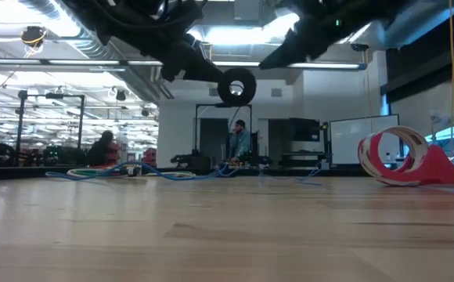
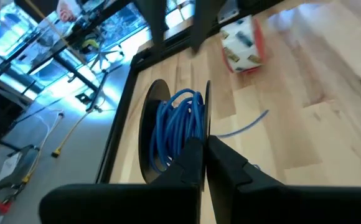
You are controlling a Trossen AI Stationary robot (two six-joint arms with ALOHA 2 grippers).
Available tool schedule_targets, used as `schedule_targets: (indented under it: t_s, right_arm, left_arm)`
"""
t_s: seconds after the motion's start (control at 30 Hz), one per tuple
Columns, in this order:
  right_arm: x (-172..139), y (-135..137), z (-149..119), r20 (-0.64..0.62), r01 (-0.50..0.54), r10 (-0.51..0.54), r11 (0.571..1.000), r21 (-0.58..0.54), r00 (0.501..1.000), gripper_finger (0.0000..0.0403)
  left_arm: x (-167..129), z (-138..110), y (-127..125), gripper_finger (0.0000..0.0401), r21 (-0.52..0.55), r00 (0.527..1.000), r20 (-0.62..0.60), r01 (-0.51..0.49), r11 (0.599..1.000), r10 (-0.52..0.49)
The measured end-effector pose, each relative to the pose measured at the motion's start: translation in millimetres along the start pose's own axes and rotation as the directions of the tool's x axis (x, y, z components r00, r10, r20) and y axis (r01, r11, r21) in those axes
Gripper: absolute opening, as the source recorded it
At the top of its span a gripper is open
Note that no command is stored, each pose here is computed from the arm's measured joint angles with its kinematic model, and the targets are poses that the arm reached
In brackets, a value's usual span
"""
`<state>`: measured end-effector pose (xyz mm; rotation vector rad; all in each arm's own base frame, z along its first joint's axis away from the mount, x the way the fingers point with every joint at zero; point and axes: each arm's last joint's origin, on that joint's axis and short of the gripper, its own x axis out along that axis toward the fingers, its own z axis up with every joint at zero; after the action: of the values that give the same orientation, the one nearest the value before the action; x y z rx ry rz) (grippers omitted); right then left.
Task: Coil cords
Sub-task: Coil the blue wire onto the spool
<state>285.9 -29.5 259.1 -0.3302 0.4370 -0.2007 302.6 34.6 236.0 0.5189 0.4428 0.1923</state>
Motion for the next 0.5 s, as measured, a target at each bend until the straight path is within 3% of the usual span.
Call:
schedule_targets:
  t_s: [0.23, 0.5]
  right_arm:
    - [3.3, -6.4, -25.3, 0.215, -0.054, 0.035, 0.995, 0.086, 0.976, 0.011]
    - [9.0, -2.5, -28.7, 0.255, -0.093, 0.068, 0.992, 0.087, 0.965, 0.011]
  left_arm:
    - [-1.3, 4.2, -5.4, 0.0001, 0.038, 0.999, 0.025, 0.02, 0.999, -0.021]
    - [-2.3, 8.2, -8.2, 0.0001, 0.053, 0.998, 0.052, 0.019, 0.998, -0.022]
